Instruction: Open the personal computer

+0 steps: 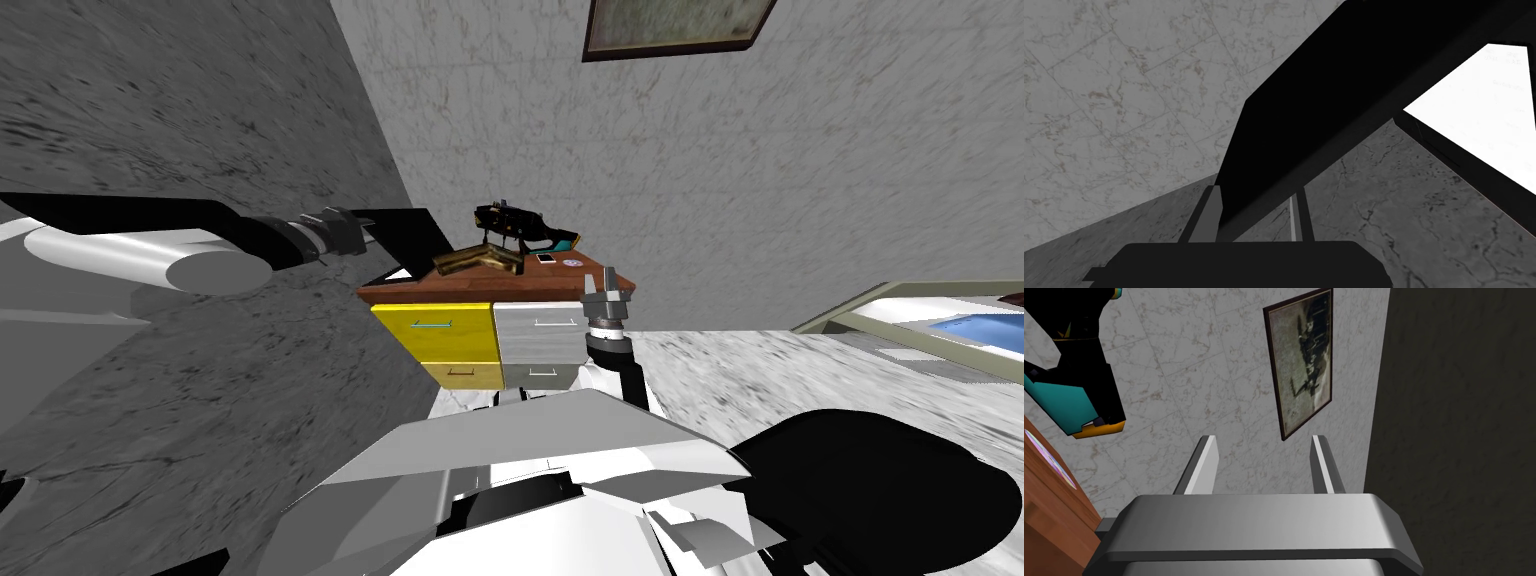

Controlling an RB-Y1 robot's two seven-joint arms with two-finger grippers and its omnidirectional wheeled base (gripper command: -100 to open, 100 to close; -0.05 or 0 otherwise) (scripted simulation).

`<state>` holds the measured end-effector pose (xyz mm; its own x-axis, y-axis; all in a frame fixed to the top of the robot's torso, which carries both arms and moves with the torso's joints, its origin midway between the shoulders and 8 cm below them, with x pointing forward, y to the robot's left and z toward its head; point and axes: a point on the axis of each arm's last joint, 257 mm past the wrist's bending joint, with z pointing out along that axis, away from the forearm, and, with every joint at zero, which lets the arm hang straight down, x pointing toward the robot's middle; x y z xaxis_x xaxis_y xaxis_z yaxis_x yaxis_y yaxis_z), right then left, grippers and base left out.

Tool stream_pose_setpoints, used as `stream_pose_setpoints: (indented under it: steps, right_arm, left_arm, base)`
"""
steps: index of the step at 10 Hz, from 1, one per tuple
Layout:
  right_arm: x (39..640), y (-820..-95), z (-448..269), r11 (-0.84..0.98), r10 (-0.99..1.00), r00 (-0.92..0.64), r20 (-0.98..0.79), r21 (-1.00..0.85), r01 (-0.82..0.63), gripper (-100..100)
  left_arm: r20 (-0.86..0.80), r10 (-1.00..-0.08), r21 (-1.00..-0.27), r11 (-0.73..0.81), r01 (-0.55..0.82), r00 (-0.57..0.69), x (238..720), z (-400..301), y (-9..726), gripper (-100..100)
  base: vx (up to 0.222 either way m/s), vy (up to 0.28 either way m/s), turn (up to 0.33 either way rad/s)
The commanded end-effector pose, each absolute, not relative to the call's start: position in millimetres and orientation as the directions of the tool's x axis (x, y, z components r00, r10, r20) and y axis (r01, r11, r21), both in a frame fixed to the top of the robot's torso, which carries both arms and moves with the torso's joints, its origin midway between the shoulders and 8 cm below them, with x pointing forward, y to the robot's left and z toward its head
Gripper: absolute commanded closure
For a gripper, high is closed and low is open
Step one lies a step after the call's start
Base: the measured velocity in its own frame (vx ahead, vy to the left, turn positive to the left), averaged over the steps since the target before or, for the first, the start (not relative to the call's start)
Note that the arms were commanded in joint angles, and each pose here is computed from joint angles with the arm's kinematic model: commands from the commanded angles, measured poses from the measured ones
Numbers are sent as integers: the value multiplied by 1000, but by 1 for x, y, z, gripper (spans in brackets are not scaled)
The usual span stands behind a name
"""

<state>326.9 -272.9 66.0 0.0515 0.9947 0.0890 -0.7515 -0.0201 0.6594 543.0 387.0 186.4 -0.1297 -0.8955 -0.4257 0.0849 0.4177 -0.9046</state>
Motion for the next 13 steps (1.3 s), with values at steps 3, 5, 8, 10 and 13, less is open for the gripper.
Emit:
stream_pose_setpoints:
  steps: [3,5,8,10,13]
  right_arm:
    - [327,-273,66,-20,995,51,89,659,-751,0]
    - [327,-273,66,-20,995,51,89,659,-752,0]
    - [327,-273,66,-20,995,51,89,659,-751,0]
    - [327,-273,66,-20,995,51,89,659,-751,0]
    - [327,-273,66,-20,995,51,89,659,-751,0]
  left_arm:
    - [-313,-940,-950,308,61,-137,547,181,396,100]
    - [-187,-973,-982,183,42,-137,553,170,408,100]
    - [-23,-991,-1000,20,24,-135,562,155,421,100]
    - [60,-989,-998,-62,14,-133,566,147,427,100]
    - [161,-979,-987,-162,-3,-128,572,130,434,100]
  base:
    - [-14,47,-13]
    - [-16,53,-17]
    - [-25,63,-22]
    - [-17,47,-14]
    - [-11,35,-11]
